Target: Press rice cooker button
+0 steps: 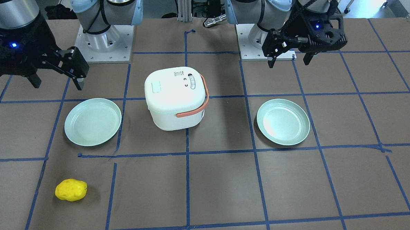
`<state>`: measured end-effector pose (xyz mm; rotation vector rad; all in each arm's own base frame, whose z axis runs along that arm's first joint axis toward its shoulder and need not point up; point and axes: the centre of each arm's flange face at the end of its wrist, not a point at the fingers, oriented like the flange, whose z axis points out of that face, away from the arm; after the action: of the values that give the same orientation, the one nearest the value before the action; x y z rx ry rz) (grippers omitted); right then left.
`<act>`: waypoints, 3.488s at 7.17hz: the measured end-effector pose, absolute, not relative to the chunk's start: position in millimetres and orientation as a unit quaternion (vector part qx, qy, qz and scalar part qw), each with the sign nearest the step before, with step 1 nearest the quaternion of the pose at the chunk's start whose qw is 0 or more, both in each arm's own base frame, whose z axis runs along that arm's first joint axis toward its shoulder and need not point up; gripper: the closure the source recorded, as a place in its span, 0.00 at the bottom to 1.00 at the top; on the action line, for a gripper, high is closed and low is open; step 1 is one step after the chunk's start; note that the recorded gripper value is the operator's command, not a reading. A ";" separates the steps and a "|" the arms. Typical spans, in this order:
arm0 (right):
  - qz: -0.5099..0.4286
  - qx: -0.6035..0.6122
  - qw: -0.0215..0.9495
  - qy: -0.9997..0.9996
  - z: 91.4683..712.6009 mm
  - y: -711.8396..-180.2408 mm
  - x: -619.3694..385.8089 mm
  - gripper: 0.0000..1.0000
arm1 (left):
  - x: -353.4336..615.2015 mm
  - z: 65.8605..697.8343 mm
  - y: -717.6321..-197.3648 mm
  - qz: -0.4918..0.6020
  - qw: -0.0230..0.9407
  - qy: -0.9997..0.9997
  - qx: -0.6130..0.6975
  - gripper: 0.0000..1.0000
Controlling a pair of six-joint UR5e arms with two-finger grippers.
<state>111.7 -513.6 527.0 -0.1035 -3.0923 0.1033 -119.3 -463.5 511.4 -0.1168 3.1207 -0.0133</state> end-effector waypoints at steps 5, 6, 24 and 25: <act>-0.016 -0.010 -0.009 -1.000 469.6 -454.6 193.7 1.00 | -119.3 511.4 -463.5 -0.004 0.009 0.999 -0.037 0.00; -0.022 0.002 -0.009 -1.000 452.2 -446.4 217.9 1.00 | -119.3 511.4 -463.5 -0.004 0.009 0.999 -0.037 0.00; 0.011 -0.026 0.014 -1.000 521.7 -499.6 136.6 0.00 | -119.3 511.4 -463.5 -0.004 0.009 0.999 -0.037 0.00; 0.018 -0.030 0.022 -0.999 529.6 -503.5 121.3 0.00 | -119.3 511.4 -463.5 -0.004 0.009 0.999 -0.037 0.00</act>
<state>121.3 -503.5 529.6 -0.0943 -3.0954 0.0566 -119.3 -463.5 511.4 -0.1168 3.1207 -0.0132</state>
